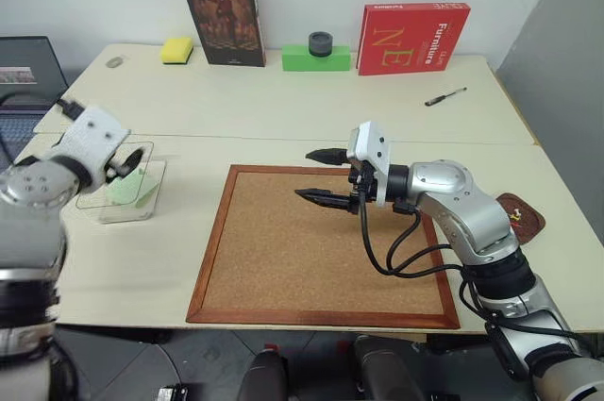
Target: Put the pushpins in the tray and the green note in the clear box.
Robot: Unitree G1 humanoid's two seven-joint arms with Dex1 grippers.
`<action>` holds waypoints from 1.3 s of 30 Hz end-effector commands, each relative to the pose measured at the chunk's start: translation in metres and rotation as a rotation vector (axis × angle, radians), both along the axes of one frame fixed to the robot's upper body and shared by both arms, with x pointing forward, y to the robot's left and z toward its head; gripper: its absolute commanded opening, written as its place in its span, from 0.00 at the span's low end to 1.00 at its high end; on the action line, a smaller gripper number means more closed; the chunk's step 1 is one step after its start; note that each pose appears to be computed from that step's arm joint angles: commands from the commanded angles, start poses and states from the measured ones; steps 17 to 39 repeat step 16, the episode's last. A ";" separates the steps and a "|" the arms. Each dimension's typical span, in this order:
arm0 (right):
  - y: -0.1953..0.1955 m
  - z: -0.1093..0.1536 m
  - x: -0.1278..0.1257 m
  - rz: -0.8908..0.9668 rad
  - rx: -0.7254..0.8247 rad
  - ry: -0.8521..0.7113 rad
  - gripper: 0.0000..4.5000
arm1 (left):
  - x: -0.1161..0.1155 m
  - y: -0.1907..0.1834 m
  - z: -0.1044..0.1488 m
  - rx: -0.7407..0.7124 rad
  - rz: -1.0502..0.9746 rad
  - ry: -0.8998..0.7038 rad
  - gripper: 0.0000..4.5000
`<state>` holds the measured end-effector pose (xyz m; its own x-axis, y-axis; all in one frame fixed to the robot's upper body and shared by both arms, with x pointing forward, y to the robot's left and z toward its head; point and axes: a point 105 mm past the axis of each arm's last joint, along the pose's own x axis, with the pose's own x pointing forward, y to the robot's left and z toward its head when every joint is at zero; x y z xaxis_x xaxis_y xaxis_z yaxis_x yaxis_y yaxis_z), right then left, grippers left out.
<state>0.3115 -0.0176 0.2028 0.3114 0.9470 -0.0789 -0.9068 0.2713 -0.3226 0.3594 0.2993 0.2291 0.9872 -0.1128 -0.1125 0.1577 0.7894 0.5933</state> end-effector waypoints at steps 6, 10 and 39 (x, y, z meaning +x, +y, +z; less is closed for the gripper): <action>-0.058 -0.005 -0.003 -0.326 0.104 -0.031 0.77 | -0.004 -0.105 -0.013 -0.306 -0.336 0.011 0.96; -0.093 -0.024 -0.011 -0.520 0.111 -0.017 0.77 | -0.011 -0.124 -0.036 -0.345 -0.440 0.100 0.96; -0.112 -0.046 -0.029 -0.671 0.106 0.011 0.77 | -0.018 -0.135 -0.056 -0.389 -0.536 0.182 0.96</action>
